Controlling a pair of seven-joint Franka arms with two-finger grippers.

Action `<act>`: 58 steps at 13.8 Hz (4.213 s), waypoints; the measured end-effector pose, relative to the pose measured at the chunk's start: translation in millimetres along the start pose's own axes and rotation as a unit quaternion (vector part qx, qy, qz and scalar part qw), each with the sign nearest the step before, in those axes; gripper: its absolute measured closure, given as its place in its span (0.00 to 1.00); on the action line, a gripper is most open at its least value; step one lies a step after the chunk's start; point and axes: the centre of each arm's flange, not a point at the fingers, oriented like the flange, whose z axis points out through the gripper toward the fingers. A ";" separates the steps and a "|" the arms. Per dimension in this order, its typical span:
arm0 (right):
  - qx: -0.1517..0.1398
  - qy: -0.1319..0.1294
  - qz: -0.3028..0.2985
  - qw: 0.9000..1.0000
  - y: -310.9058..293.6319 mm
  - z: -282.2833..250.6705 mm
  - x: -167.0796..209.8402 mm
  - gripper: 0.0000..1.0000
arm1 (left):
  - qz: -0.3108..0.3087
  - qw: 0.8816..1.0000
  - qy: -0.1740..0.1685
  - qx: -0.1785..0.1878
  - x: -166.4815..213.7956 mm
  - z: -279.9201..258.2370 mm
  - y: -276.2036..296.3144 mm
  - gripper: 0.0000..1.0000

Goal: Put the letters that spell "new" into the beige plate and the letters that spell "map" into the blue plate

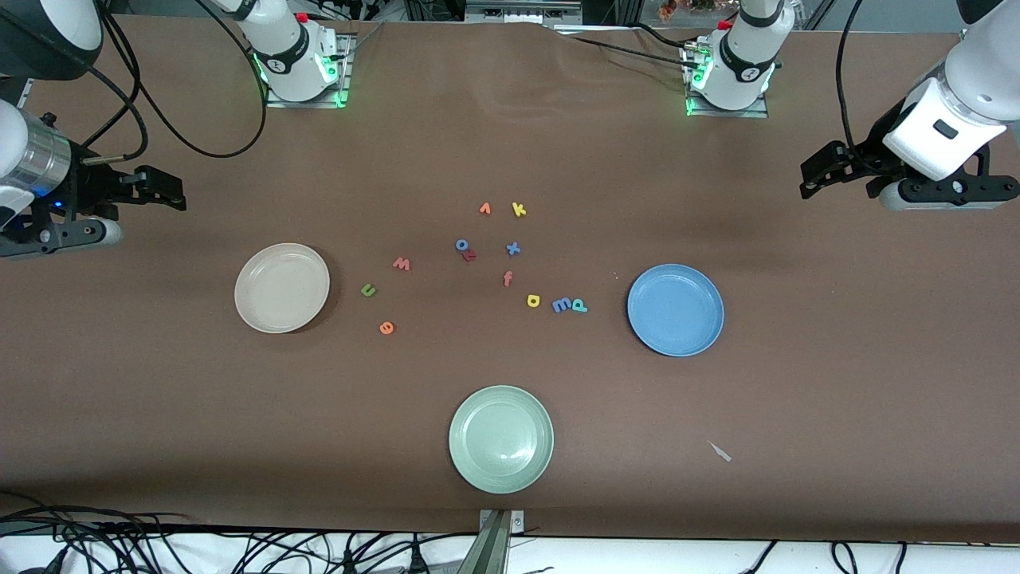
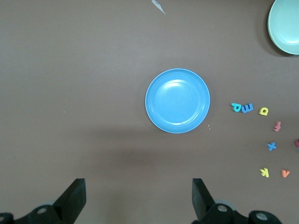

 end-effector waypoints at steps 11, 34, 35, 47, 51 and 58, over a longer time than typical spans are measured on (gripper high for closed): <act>-0.002 -0.001 -0.012 1.000 -14.9 0.3 7.3 0.00 | 0.000 1.000 0.000 0.000 0.0 0.0 0.0 0.00; -0.012 0.032 -0.009 0.999 -9.6 7.9 25.7 0.00 | 0.000 1.000 0.000 0.000 0.0 0.0 0.0 0.00; -0.012 0.032 -0.009 0.999 -9.6 8.3 25.9 0.00 | 0.000 1.000 0.000 0.000 0.0 0.0 0.0 0.00; -0.012 0.030 -0.008 0.999 -8.3 11.6 26.3 0.00 | 0.000 1.000 -0.003 0.000 -0.6 0.5 -0.1 0.00; -0.012 0.030 -0.008 0.999 -8.1 12.0 26.3 0.00 | 0.000 1.000 -0.003 0.001 -0.6 0.5 -0.1 0.00; -0.012 0.029 -0.008 0.999 -8.0 13.0 26.3 0.00 | 0.000 1.000 -0.003 0.001 -0.6 0.5 -0.1 0.00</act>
